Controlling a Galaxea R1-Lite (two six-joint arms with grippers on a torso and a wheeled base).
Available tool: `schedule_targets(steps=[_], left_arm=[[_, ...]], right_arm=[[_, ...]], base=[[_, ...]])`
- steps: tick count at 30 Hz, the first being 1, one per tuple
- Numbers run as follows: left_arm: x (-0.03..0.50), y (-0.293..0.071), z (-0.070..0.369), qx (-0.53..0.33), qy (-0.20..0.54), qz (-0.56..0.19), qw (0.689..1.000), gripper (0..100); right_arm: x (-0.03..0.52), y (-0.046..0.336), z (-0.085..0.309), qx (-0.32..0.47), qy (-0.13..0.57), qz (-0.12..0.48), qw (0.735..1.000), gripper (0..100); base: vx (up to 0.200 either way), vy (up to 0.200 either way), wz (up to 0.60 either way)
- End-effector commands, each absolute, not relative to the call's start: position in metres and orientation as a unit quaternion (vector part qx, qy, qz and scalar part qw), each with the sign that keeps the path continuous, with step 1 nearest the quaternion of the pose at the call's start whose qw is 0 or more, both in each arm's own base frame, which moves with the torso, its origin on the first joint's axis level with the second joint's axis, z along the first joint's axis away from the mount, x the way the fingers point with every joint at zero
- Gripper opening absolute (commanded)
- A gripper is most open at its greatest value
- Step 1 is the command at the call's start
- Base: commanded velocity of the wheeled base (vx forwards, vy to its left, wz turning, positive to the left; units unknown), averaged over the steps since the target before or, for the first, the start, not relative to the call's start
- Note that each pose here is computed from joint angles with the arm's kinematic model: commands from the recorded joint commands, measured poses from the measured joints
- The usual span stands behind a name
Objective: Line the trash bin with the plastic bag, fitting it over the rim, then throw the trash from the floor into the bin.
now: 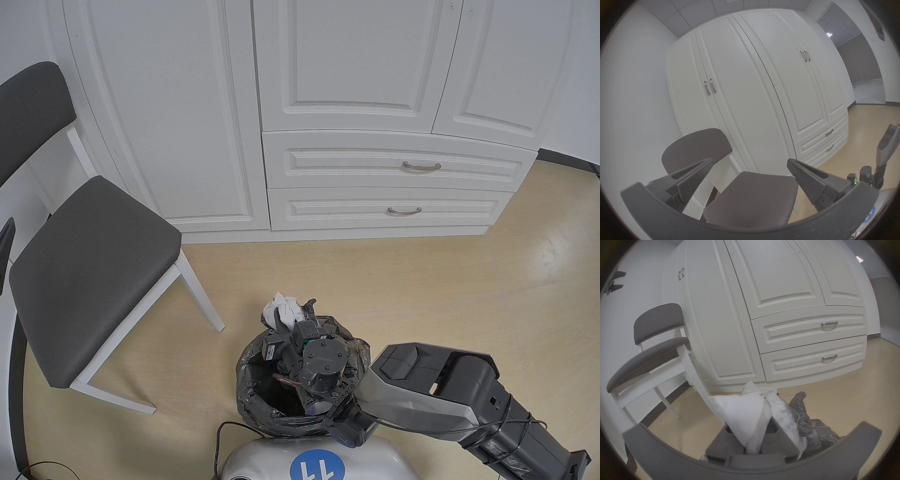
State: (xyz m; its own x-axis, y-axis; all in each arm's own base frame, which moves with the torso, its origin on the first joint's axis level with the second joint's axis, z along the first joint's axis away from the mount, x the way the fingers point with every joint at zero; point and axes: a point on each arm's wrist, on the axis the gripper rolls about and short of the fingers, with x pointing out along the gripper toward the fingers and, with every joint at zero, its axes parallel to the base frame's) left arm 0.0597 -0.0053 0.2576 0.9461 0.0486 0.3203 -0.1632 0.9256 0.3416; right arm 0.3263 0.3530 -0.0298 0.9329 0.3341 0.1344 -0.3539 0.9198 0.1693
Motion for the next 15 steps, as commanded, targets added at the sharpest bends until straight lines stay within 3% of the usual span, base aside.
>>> schedule_targets(steps=[1, 9, 15], left_arm=[[0.059, -0.005, 0.258, 0.184, -0.158, 0.055, 0.969, 100], [0.059, -0.005, 0.258, 0.184, -0.158, 0.055, 0.969, 100], [0.059, -0.005, 0.258, 0.184, -0.157, 0.054, 0.969, 100]], right_arm=[[0.325, 0.354, -0.008, 0.115, -0.074, 0.178, 0.974, 0], [0.327, 0.353, 0.004, 0.13, -0.083, 0.176, 0.972, 0], [0.313, 0.342, 0.044, 0.163, -0.086, 0.19, 0.964, 0]], base=[[0.0, 0.0, 0.0], [0.0, 0.0, 0.0], [0.0, 0.0, 0.0]])
